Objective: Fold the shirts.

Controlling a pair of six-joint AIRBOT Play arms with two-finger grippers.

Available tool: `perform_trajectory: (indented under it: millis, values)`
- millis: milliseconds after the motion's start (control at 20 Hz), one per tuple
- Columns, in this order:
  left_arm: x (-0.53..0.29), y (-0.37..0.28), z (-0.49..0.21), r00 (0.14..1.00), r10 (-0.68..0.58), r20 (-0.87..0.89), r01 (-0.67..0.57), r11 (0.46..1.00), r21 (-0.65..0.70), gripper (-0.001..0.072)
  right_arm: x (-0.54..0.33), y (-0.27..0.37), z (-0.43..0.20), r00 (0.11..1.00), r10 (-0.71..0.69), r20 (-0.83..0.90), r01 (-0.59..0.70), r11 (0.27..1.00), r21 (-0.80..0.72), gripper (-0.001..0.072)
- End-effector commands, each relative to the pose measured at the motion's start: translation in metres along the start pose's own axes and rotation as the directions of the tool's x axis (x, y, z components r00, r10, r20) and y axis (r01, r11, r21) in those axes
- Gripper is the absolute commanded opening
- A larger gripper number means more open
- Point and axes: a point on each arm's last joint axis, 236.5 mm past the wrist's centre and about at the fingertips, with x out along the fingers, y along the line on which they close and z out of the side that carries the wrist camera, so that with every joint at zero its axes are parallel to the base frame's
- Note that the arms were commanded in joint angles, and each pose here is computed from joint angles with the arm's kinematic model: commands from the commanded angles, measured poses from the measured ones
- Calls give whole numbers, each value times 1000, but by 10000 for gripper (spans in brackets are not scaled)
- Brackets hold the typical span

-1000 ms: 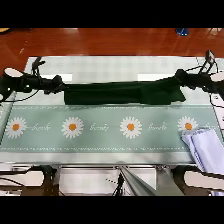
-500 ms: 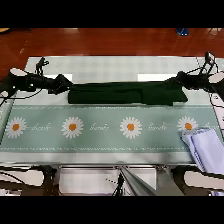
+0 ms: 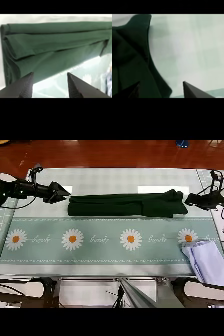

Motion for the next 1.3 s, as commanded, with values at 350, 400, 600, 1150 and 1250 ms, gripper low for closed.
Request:
perform_trajectory:
  millis: [350, 400, 600, 1150, 1250]
  values:
    - [3, -16, -14, 998, -28, -63, 31, 998, 46, 503, 46, 37, -14, 926, 377, -31, -339, 864, 373, 623]
    - [4, -17, -15, 998, -29, -64, 32, 998, 48, 503, 51, 42, -17, 919, 392, -38, -348, 854, 387, 623]
    - [7, -21, -17, 997, -30, -72, 34, 997, 64, 503, 68, 70, -24, 913, 402, -68, -361, 875, 321, 473]
    - [9, -91, -9, 973, -230, -24, 231, 971, 63, 39, -81, 119, 48, 872, 480, 90, -475, 877, -78, 19]
    - [24, -117, -19, 961, -271, -55, 274, 958, 81, 23, -108, 127, 41, 866, 494, 83, -483, 867, -126, 18]
